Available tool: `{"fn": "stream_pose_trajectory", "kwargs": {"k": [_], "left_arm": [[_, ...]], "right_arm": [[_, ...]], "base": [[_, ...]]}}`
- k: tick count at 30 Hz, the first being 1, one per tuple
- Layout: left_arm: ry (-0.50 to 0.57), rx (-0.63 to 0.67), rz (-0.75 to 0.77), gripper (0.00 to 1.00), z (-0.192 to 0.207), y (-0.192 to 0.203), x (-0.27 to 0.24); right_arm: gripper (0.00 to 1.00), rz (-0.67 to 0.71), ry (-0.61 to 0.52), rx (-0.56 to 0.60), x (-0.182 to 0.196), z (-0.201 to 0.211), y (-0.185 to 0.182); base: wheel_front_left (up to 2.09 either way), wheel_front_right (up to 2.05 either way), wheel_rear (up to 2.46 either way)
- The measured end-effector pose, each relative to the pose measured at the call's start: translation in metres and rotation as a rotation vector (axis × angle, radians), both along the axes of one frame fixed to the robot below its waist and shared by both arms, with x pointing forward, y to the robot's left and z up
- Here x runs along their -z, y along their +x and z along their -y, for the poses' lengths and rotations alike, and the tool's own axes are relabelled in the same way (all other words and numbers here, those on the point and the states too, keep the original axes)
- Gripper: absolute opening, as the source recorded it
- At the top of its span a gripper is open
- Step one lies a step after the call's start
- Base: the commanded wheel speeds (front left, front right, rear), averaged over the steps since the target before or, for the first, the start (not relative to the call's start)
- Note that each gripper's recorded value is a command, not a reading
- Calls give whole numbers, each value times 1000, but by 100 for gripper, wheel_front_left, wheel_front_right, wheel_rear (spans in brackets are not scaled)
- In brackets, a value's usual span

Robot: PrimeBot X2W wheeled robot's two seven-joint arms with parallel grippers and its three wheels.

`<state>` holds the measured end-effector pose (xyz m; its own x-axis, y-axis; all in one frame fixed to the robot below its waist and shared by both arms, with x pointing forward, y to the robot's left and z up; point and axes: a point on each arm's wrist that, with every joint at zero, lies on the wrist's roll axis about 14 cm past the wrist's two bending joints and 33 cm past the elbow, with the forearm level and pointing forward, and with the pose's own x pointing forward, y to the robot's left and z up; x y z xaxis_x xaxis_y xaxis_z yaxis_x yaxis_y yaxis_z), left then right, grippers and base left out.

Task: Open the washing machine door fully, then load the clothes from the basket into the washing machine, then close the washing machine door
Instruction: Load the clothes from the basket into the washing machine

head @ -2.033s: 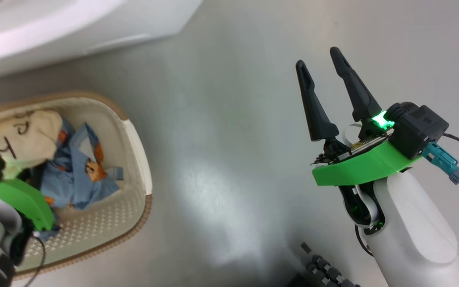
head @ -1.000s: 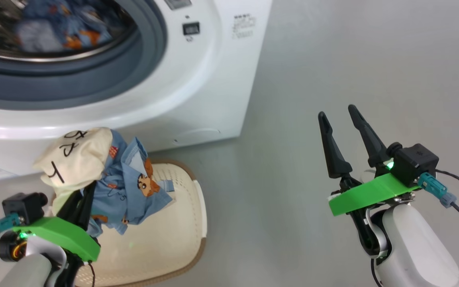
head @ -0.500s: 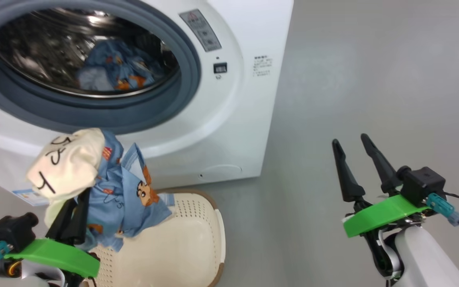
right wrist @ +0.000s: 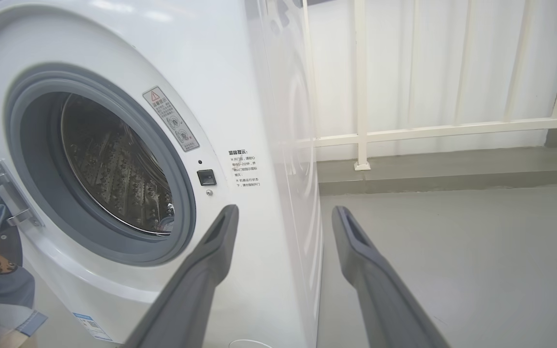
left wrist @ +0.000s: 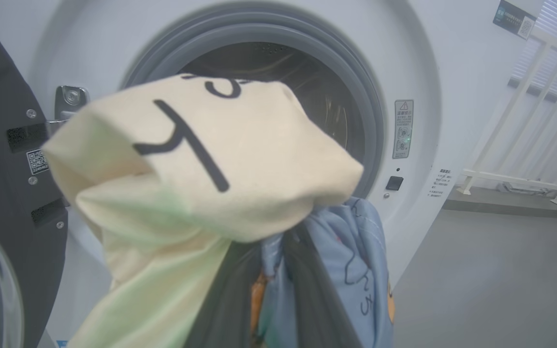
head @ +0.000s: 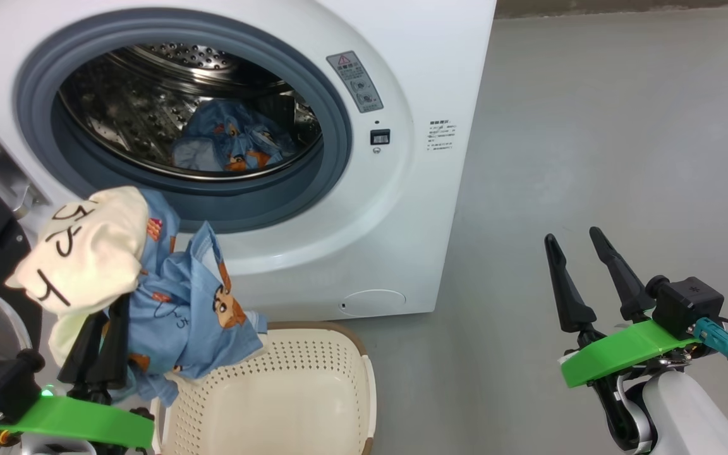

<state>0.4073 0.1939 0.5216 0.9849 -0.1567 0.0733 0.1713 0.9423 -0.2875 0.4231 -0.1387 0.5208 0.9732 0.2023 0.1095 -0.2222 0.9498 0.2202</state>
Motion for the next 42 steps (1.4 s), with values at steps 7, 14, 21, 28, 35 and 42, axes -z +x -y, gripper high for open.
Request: {"fn": "stream_pose_trajectory", "kwargs": {"k": [7,14,21,28,35,42], "left_arm": [[1,-11,26,0,0,-7,-9],[-10,-10,25,0,3,-7,-8],[-16,0,15,0,7,-4,-4],[-13,34,20,0,16,18,-6],[-8,73,-2,0,28,52,2],[9,97,-27,0,38,95,12]], "right_arm": [[100,8,-2,-9,-3,-2,1],[100,-1,-7,-9,1,-1,2],[100,-9,-9,-8,4,0,2],[100,-33,-12,-10,13,0,2],[100,-58,-12,5,24,3,5],[100,-60,-13,11,28,2,17]], "base": [[0,0,0],[0,0,0],[0,0,0],[0,0,0],[0,0,0],[0,0,0]]}}
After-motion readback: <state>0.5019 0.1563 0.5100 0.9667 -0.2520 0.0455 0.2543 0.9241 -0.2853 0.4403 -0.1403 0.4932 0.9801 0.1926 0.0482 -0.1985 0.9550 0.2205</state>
